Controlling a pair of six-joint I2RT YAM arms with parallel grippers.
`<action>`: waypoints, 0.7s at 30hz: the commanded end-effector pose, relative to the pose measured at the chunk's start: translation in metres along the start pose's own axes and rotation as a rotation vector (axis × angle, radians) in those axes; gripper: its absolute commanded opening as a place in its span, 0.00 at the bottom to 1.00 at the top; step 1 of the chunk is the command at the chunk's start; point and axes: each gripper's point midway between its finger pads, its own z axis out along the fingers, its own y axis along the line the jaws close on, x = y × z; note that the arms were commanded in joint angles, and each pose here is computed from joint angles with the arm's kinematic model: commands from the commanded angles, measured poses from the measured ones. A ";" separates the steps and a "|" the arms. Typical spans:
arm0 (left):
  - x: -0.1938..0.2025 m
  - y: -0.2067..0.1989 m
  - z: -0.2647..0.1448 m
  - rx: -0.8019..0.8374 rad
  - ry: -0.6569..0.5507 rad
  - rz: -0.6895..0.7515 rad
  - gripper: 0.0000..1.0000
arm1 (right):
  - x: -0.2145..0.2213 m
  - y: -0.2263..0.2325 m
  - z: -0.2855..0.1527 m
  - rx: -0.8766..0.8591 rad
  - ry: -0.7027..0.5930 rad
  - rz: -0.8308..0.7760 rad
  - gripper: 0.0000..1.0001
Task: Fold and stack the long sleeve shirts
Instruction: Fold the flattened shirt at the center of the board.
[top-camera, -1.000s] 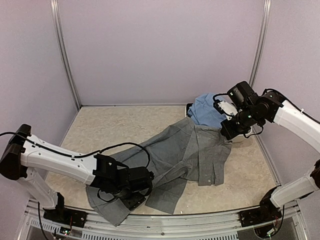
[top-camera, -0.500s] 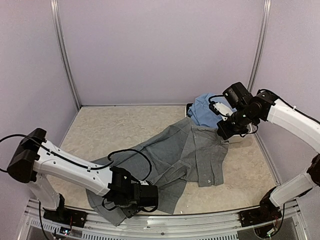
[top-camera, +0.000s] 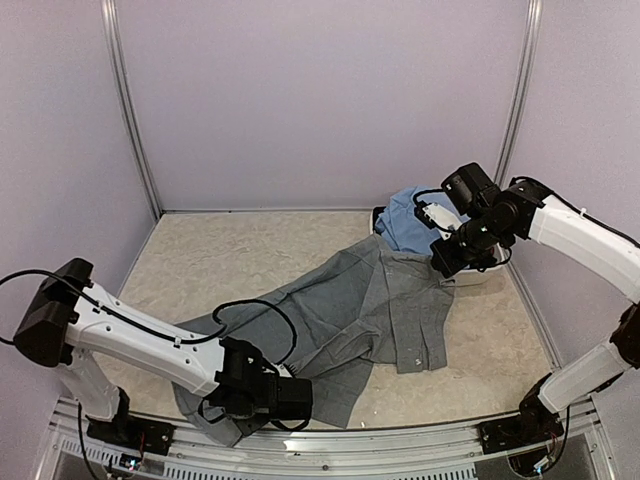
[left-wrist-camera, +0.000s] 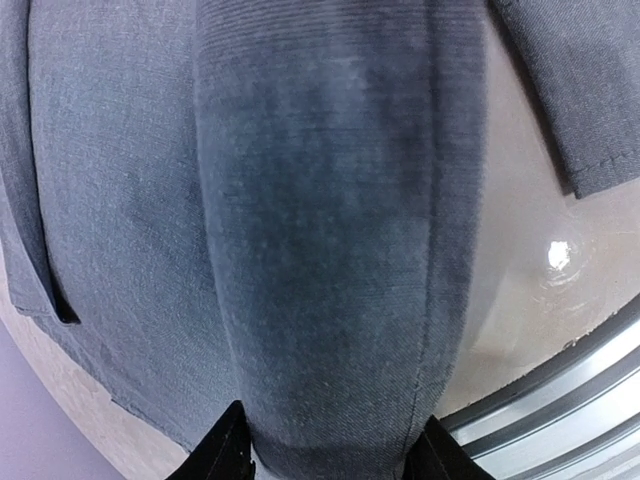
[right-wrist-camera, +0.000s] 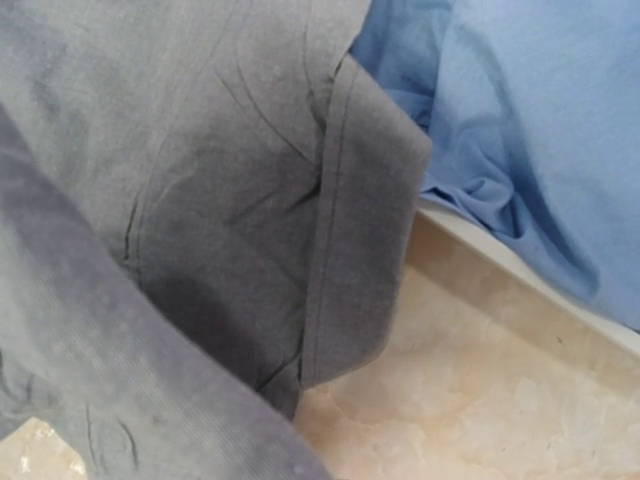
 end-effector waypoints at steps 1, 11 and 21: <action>-0.007 0.004 -0.017 0.026 -0.057 -0.010 0.45 | -0.012 -0.006 -0.004 0.011 -0.030 0.003 0.00; -0.004 0.019 -0.013 -0.004 -0.039 -0.003 0.18 | -0.012 -0.002 -0.001 -0.009 -0.024 -0.003 0.00; -0.004 0.049 -0.023 -0.002 -0.027 -0.037 0.06 | -0.018 0.008 0.003 -0.060 -0.029 -0.026 0.00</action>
